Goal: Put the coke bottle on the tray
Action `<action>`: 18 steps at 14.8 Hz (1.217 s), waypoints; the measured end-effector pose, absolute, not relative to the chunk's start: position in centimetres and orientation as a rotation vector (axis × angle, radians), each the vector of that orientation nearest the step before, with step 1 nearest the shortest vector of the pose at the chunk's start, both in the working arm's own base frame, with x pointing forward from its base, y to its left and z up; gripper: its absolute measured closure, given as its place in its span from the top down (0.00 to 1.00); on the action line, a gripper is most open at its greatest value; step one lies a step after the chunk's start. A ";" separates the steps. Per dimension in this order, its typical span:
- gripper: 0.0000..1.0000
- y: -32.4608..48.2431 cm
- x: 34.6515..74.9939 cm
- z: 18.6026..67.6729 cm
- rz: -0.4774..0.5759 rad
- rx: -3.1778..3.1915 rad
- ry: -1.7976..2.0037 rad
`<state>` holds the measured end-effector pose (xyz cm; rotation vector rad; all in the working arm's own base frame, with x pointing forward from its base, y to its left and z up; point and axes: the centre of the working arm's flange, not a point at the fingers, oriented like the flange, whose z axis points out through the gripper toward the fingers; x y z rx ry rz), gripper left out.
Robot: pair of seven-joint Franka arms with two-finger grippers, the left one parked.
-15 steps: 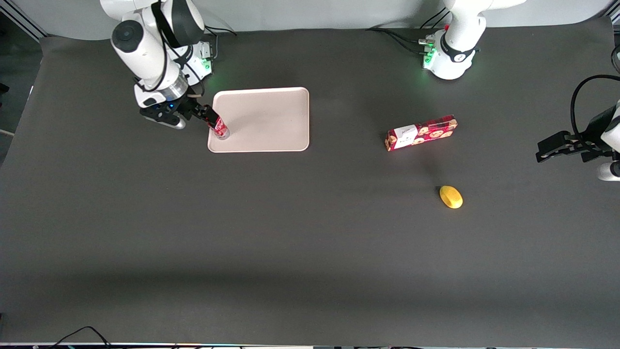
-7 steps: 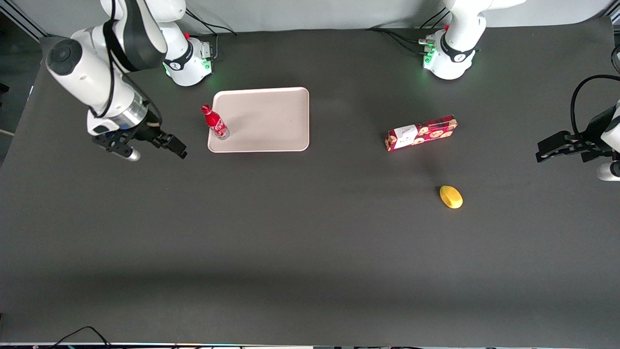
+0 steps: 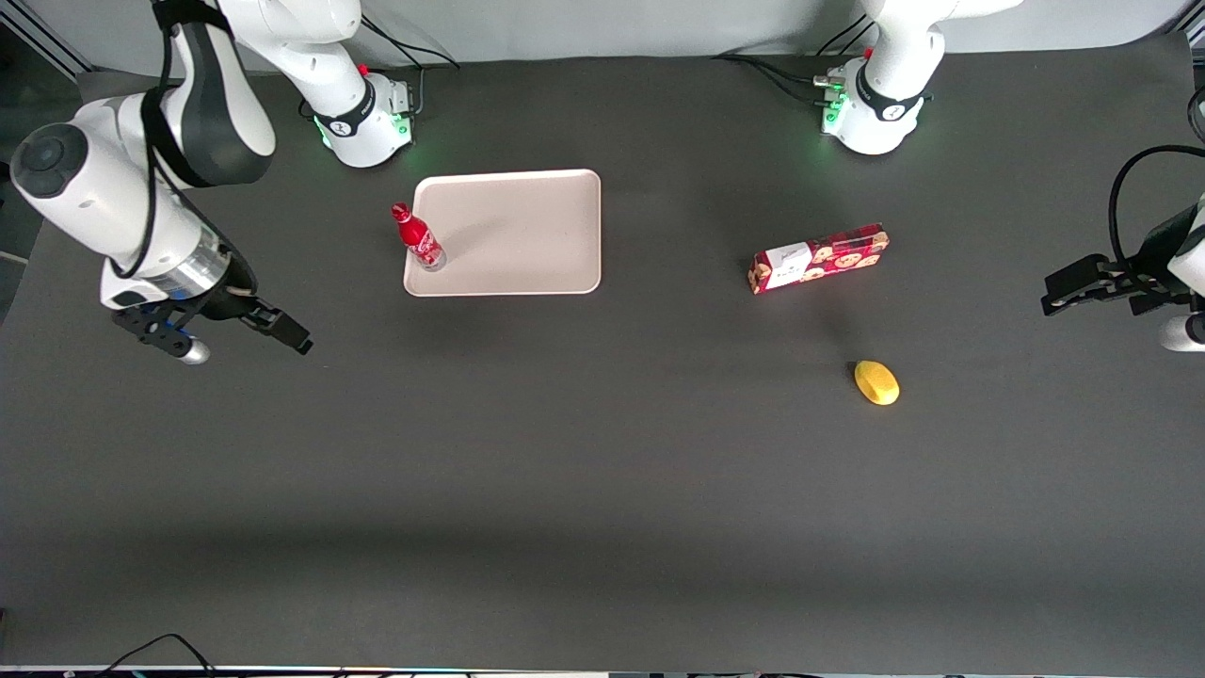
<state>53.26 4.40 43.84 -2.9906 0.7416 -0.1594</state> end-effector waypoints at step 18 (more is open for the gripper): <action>1.00 -0.2 58.5 48.3 -0.162 -3.034 0.578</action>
